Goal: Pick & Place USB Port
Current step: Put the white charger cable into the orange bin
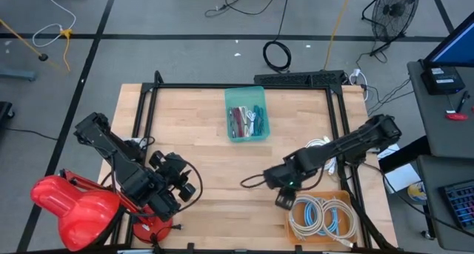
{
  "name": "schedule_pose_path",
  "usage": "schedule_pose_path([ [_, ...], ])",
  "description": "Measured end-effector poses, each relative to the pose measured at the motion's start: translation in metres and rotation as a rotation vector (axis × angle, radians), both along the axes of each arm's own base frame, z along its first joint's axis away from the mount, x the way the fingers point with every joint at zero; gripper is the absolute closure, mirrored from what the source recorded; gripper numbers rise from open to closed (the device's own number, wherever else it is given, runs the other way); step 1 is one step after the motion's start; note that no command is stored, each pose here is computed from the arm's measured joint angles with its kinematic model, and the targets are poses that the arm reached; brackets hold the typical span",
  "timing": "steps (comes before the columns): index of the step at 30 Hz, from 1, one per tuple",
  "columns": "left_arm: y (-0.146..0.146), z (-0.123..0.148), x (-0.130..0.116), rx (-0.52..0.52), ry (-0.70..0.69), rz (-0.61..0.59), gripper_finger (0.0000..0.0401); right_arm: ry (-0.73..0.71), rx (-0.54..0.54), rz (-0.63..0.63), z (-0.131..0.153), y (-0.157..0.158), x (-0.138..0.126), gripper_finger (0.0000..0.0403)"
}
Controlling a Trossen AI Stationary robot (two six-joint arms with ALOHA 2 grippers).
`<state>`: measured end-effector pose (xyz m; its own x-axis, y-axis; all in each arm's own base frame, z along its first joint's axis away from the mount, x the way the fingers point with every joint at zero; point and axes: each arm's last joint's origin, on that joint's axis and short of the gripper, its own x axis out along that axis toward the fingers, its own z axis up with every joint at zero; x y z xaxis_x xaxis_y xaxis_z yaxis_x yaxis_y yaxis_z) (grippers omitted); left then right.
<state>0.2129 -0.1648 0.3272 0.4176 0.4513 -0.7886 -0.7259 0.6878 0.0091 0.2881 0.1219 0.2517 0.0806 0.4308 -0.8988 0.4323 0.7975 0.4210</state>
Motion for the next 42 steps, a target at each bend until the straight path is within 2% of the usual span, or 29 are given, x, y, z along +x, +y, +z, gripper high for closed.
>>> schedule_pose_path([
  [4,0.000,0.000,0.000,-0.001,-0.002,0.000,0.0286,0.122,-0.207,-0.110,0.009,-0.014,-0.023,0.0287],
  [8,0.000,0.000,0.001,-0.003,-0.008,0.004,0.0286,0.184,-0.361,-0.257,0.022,-0.027,-0.044,0.0287],
  [11,0.001,0.000,0.002,0.004,-0.015,0.007,0.0286,0.239,-0.472,-0.349,0.029,-0.036,-0.059,0.0287],
  [14,0.001,0.000,0.002,0.008,-0.021,0.008,0.0286,0.308,-0.538,-0.398,0.028,-0.042,-0.076,0.0287],
  [18,0.002,0.000,0.004,0.005,-0.024,0.008,0.0286,0.367,-0.558,-0.428,0.010,-0.049,-0.093,0.0281],
  [21,0.002,0.000,0.004,0.005,-0.024,0.008,0.0286,0.376,-0.540,-0.371,-0.010,-0.051,-0.103,0.0267],
  [27,0.002,0.000,0.004,0.004,-0.024,0.008,0.0286,0.443,-0.589,-0.292,-0.050,-0.061,-0.126,0.0233],
  [31,0.002,0.000,0.004,-0.005,-0.016,0.008,0.0286,0.500,-0.537,-0.272,-0.069,-0.063,-0.137,0.0213],
  [36,0.002,0.000,0.004,-0.012,-0.010,0.008,0.0286,0.424,-0.464,-0.227,-0.081,-0.060,-0.133,0.0193],
  [42,0.004,0.000,0.006,-0.022,-0.005,0.018,0.0286,0.312,-0.521,-0.124,-0.082,-0.061,-0.127,0.0177],
])
